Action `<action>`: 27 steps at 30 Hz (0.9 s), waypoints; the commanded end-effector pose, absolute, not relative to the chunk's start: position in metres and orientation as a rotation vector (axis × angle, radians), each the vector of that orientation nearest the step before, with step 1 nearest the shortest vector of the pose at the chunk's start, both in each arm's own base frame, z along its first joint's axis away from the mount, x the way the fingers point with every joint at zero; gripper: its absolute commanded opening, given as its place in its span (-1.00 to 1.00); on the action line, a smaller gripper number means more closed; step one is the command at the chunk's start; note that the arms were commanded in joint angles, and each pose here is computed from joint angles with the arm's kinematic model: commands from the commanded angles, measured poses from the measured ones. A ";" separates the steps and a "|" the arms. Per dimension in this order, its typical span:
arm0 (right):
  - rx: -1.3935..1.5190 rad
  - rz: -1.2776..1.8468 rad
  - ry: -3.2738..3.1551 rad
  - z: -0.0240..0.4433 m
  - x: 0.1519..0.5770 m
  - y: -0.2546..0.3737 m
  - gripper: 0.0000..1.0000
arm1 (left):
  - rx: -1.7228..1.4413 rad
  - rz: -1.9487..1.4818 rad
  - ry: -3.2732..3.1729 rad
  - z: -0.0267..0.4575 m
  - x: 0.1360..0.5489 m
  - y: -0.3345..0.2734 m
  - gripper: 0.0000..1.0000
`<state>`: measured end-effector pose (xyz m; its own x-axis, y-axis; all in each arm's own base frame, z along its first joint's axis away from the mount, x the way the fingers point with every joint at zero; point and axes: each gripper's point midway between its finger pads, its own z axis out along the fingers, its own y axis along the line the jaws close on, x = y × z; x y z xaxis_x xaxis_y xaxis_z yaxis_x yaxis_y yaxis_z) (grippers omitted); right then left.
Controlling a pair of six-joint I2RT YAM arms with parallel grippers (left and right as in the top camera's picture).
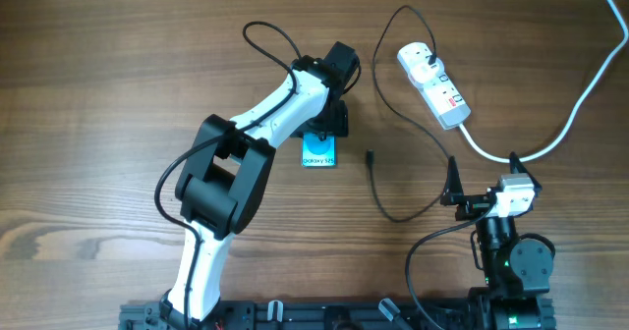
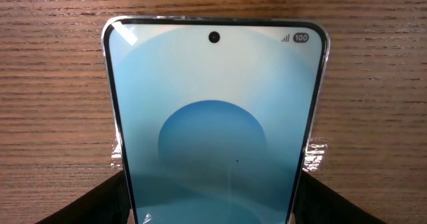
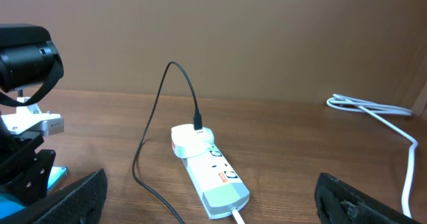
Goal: Plug charger to phone and switch on socket
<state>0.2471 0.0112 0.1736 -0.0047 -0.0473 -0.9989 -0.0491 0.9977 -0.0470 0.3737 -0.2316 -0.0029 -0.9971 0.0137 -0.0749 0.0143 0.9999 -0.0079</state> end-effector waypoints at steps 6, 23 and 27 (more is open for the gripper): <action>-0.086 0.004 1.569 0.175 0.247 0.012 1.00 | -0.085 -0.091 3.120 -0.012 0.369 -0.231 0.45; -0.086 0.004 1.569 0.175 0.247 0.012 1.00 | -0.326 -0.574 3.271 0.006 0.361 -0.226 0.41; -0.086 0.004 1.569 0.175 0.247 0.012 1.00 | -0.324 -0.536 3.266 0.005 0.363 -0.221 0.40</action>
<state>0.2471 0.0112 0.1736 -0.0047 -0.0477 -0.9989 -0.0491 0.9977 -0.0474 0.3677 -0.2210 0.0096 -0.9712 -0.1530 0.1824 -0.2025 0.9339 -0.2948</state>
